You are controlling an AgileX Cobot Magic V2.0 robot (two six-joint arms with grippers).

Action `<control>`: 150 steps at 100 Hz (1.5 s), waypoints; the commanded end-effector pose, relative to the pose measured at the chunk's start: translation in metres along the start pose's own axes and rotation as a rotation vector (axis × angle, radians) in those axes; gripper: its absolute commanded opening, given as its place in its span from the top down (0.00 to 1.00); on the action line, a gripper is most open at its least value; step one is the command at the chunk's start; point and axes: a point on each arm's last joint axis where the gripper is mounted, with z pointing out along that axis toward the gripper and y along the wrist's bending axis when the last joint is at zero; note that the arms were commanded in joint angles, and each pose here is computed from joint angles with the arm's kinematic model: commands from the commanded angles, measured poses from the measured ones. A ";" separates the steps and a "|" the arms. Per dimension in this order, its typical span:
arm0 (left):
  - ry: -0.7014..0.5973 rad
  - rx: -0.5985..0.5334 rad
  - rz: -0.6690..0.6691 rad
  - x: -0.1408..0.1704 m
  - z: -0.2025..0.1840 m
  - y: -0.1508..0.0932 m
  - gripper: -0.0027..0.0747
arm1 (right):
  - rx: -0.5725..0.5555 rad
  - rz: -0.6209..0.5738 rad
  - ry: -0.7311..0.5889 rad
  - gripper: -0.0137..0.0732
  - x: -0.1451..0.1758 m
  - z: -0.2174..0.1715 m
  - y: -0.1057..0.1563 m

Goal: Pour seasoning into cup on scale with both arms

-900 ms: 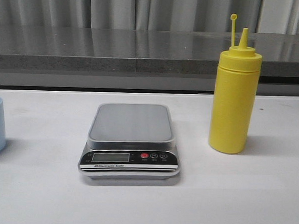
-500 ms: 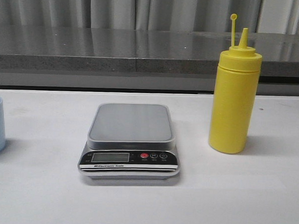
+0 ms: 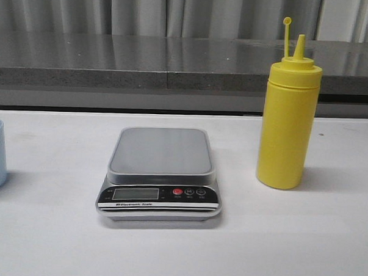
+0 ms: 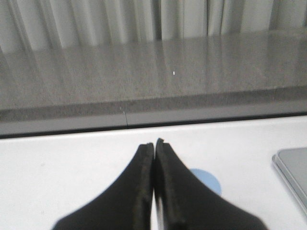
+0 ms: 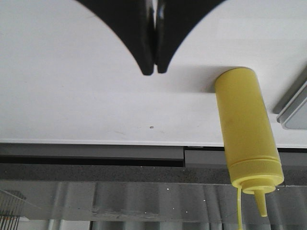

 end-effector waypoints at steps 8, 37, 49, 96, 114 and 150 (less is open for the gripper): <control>0.134 0.004 -0.019 -0.041 0.024 0.001 0.99 | -0.008 -0.010 -0.092 0.98 -0.008 -0.002 0.001; 0.290 0.006 -0.020 -0.060 0.084 0.001 0.99 | -0.008 -0.010 -0.092 0.98 -0.008 -0.002 0.001; 0.336 0.006 -0.020 -0.054 0.105 0.001 0.99 | -0.008 -0.010 -0.092 0.98 -0.008 -0.002 0.001; 0.516 0.017 -0.044 -0.019 0.162 -0.001 0.50 | -0.008 -0.010 -0.092 0.98 -0.008 -0.002 0.001; 0.561 0.019 -0.061 -0.009 0.174 -0.002 0.34 | -0.008 -0.010 -0.091 0.98 -0.008 -0.002 0.001; 0.657 0.024 -0.108 0.010 0.213 -0.005 0.34 | -0.008 -0.010 -0.091 0.98 -0.008 -0.002 0.001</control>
